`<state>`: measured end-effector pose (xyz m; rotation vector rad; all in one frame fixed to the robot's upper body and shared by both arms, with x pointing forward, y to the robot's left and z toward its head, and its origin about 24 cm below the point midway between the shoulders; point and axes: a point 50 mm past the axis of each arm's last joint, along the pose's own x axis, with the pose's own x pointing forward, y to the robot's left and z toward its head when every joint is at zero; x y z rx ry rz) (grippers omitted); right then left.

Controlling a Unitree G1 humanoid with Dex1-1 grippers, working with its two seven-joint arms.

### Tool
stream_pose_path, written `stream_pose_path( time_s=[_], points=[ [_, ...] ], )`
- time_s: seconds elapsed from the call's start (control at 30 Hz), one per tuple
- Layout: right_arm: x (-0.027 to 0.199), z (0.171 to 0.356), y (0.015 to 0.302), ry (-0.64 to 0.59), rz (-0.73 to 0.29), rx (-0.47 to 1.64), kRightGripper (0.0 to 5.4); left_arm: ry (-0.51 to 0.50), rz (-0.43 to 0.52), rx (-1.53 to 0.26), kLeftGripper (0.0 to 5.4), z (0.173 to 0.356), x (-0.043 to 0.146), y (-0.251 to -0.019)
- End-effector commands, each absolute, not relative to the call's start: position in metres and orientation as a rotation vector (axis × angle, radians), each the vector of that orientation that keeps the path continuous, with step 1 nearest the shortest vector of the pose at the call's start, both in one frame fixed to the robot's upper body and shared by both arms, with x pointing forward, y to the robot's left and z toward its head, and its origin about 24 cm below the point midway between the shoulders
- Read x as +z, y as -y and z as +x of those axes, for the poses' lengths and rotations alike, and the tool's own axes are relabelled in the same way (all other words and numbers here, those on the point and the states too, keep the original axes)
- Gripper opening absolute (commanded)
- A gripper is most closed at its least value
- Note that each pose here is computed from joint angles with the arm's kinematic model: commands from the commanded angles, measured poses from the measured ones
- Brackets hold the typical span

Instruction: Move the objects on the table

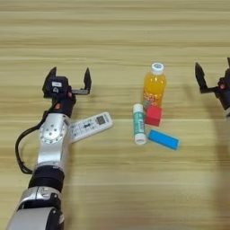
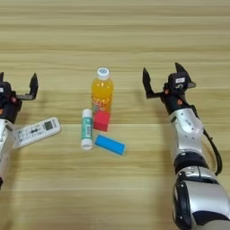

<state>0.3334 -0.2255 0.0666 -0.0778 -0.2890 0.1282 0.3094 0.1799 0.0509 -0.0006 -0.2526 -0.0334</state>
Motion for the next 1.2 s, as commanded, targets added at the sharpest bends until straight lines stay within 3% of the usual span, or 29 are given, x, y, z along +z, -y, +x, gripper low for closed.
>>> stream_pose_path(
  time_s=[0.03,0.2,0.4,0.47,0.53,0.77,0.97,1.13,1.2],
  points=[
    [0.075,0.339,0.223,0.325,-0.089,0.125,5.4,0.266,-0.003,-0.031,5.4,0.313,0.053,-0.182],
    [0.08,0.336,0.225,0.372,-0.111,0.104,5.4,0.282,-0.012,-0.027,5.4,0.313,0.055,-0.181],
    [0.086,0.327,0.22,0.465,-0.24,0.106,5.4,0.302,-0.006,-0.024,5.4,0.312,0.058,-0.178],
    [0.086,0.324,0.214,0.487,-0.218,0.137,5.4,0.307,-0.004,-0.024,5.4,0.311,0.059,-0.178],
    [0.091,0.325,0.208,0.509,-0.122,0.167,5.4,0.31,-0.006,-0.02,5.4,0.311,0.059,-0.178],
    [0.133,0.323,0.182,0.631,-0.052,0.366,5.4,0.311,-0.002,-0.015,5.4,0.313,0.06,-0.177],
    [0.161,0.319,0.151,0.593,0.022,0.556,5.4,0.31,-0.004,-0.013,5.4,0.314,0.059,-0.174],
    [0.157,0.316,0.13,0.465,-0.01,0.68,5.4,0.311,-0.003,-0.014,5.4,0.314,0.059,-0.172],
    [0.148,0.318,0.123,0.358,-0.029,0.692,5.4,0.31,0.001,-0.016,5.4,0.314,0.058,-0.172]
  ],
)
